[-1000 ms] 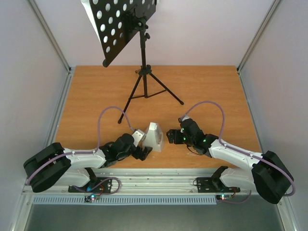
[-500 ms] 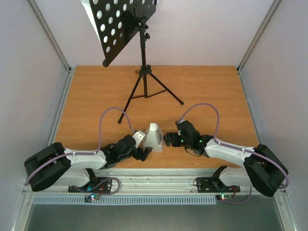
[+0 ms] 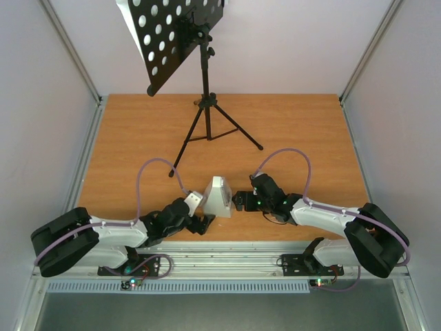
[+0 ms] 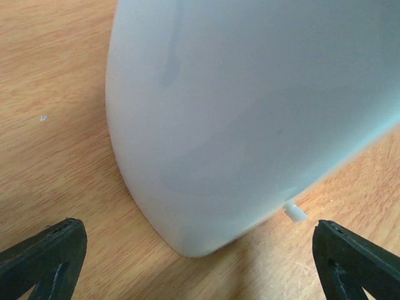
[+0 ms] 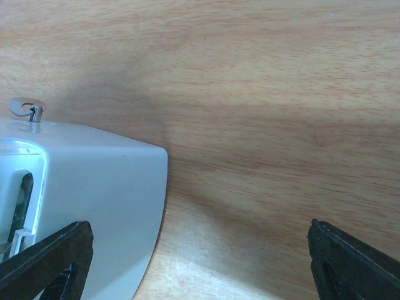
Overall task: Pack up the instrument practice props
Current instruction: Press the knob on the metronome.
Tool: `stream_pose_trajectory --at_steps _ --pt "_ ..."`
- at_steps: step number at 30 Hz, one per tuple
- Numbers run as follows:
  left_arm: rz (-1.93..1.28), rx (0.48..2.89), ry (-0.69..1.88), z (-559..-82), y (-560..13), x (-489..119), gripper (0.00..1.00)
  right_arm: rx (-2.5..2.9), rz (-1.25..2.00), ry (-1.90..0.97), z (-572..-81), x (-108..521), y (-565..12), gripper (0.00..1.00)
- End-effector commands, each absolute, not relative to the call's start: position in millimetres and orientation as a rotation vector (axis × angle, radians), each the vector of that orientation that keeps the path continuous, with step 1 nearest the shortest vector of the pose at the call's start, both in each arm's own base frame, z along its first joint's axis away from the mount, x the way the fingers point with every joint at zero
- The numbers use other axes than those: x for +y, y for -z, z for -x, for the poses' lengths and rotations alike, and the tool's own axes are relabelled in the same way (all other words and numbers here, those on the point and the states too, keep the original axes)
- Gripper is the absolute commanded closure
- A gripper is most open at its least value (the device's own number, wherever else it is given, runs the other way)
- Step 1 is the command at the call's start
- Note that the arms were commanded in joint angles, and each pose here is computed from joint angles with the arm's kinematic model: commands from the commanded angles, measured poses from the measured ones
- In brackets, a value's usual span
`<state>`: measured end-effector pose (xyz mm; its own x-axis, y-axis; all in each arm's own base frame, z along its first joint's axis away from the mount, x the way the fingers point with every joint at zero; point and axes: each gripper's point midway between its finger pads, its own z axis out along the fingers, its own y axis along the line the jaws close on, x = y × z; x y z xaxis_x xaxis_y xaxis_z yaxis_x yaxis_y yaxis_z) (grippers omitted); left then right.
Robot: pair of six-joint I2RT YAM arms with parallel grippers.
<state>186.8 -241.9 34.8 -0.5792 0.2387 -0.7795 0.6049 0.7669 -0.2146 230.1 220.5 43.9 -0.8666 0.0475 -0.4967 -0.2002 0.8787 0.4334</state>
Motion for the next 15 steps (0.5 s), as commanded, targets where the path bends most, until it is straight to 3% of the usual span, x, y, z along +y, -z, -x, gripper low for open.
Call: stream_pose_trajectory --at_steps 1,15 --pt "-0.577 2.076 0.655 -194.5 -57.3 -250.0 0.01 2.535 0.108 -0.688 -228.0 225.5 -42.9 0.05" --pt "-0.570 2.069 0.584 -195.3 -53.7 -258.4 0.01 2.540 0.110 -0.683 -227.9 226.1 -41.4 0.05"
